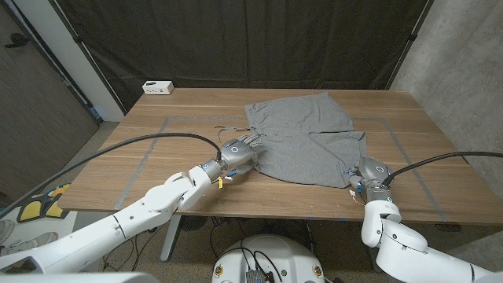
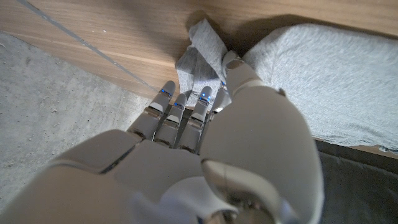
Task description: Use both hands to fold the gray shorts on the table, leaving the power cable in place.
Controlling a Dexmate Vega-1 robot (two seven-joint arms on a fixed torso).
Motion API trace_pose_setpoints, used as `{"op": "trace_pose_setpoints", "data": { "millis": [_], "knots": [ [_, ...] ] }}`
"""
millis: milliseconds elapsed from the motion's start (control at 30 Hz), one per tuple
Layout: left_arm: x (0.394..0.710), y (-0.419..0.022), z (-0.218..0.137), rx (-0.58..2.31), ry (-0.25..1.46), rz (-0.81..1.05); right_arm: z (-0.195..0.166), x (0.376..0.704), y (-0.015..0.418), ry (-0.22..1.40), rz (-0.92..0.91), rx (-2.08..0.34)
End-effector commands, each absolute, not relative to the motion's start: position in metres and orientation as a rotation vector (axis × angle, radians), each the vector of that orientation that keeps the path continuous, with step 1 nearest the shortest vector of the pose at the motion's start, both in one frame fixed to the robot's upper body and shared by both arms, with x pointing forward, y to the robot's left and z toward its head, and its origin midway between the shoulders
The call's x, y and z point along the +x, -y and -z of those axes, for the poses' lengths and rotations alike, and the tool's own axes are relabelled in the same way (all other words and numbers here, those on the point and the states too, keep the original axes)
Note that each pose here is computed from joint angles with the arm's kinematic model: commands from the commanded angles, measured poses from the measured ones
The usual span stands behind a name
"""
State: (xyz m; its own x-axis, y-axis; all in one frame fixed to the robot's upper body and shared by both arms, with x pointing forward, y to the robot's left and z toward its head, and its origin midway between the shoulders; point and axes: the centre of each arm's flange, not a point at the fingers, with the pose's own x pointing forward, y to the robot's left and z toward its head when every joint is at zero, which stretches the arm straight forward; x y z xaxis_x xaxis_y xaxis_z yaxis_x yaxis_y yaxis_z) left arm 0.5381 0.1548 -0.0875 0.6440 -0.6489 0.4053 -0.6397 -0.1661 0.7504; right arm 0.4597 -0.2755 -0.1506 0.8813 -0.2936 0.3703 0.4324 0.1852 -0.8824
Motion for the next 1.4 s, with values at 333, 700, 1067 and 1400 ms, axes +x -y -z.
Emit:
{"op": "trace_pose_setpoints", "data": {
  "millis": [333, 700, 1067, 1400],
  "knots": [
    [0.522, -0.163, 0.052, 1.669, 0.931, 0.147, 0.150, 0.448, 0.285, 0.145, 0.538, -1.222],
    [0.508, -0.174, 0.028, 1.554, 0.906, 0.248, 0.145, 0.431, 0.290, 0.138, 0.560, -1.196],
    [0.497, -0.192, 0.006, 1.471, 0.917, 0.241, 0.139, 0.410, 0.299, 0.162, 0.610, -1.132],
    [0.491, -0.205, -0.009, 1.397, 0.907, 0.266, 0.130, 0.395, 0.307, 0.264, 0.701, -1.088]
  ]
}}
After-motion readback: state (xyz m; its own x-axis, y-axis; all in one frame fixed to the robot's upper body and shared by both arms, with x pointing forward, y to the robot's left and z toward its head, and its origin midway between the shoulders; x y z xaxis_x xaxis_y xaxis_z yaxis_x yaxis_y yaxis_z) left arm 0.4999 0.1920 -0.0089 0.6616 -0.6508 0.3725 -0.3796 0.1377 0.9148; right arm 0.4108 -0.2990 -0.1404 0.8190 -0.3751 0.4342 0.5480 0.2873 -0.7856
